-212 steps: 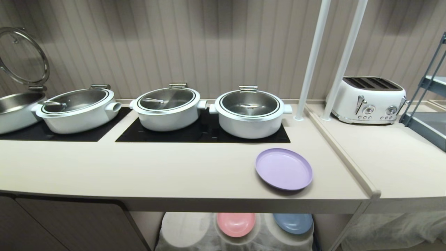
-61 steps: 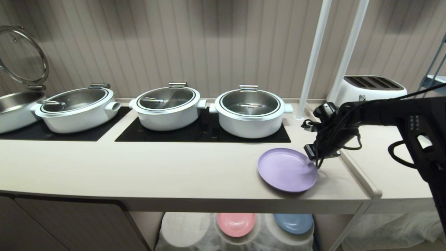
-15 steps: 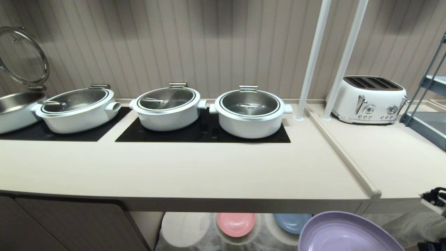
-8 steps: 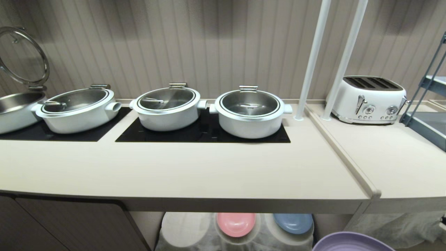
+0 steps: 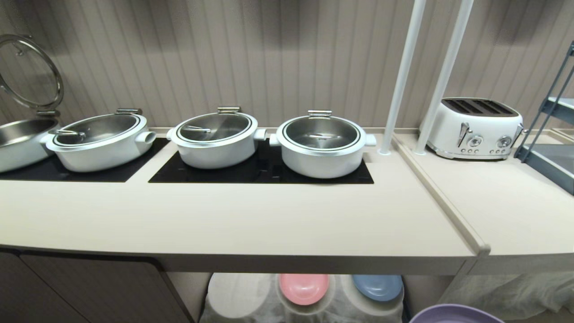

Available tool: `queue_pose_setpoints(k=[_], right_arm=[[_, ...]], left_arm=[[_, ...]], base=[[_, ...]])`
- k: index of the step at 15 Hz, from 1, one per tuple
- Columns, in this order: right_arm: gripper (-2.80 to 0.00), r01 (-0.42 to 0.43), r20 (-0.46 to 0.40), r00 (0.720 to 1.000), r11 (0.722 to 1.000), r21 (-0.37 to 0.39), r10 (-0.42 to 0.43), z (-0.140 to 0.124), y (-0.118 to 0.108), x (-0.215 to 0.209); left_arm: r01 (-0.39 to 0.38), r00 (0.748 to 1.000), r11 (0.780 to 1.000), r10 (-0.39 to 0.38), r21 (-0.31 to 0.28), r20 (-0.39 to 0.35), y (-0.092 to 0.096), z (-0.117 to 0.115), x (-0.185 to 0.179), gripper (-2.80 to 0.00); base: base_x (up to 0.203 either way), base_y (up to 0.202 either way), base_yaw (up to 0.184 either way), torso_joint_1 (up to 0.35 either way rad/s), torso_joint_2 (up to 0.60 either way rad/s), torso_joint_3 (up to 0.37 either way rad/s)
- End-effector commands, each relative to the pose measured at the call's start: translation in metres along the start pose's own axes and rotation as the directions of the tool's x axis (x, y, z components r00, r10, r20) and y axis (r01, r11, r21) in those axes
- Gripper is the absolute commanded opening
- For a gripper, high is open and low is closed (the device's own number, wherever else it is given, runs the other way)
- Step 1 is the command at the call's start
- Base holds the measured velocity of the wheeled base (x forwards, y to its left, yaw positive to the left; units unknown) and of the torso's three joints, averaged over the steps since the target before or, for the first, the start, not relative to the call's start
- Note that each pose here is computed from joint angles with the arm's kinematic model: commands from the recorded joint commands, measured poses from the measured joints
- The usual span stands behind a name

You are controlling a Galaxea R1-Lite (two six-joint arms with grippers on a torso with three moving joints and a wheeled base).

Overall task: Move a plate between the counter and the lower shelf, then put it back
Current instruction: Put the plate in the cupboard

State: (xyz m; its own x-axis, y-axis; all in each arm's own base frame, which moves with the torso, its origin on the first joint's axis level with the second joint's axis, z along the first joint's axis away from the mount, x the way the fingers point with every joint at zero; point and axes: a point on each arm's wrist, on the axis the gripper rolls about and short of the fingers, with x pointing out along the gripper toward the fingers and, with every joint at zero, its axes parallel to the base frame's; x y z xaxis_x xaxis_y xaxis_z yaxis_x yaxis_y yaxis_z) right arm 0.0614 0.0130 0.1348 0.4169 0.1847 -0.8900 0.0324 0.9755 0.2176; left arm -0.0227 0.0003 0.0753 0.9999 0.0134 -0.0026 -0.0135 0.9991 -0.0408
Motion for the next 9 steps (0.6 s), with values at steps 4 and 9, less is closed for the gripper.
queue_pose_setpoints(k=[4,9], right_arm=[[-2.8,-0.023,-0.015,1.0,1.0,-0.004,0.023,-0.0004,0.0009,0.0007],[-2.8,-0.024,-0.021,0.999,1.0,-0.003,0.024,-0.0019,0.0004,0.0014]], left_arm=[[-0.002,1.0,1.0,0.002,-0.001,0.0,0.0,0.0,0.0001,-2.8],[0.0,1.0,1.0,0.0,-0.001,0.0,0.0,0.0,0.0001,-2.8]], base=[[0.0,0.0,0.0,0.0,0.0,0.0],[0.0,0.0,0.0,0.0,0.0,0.0]])
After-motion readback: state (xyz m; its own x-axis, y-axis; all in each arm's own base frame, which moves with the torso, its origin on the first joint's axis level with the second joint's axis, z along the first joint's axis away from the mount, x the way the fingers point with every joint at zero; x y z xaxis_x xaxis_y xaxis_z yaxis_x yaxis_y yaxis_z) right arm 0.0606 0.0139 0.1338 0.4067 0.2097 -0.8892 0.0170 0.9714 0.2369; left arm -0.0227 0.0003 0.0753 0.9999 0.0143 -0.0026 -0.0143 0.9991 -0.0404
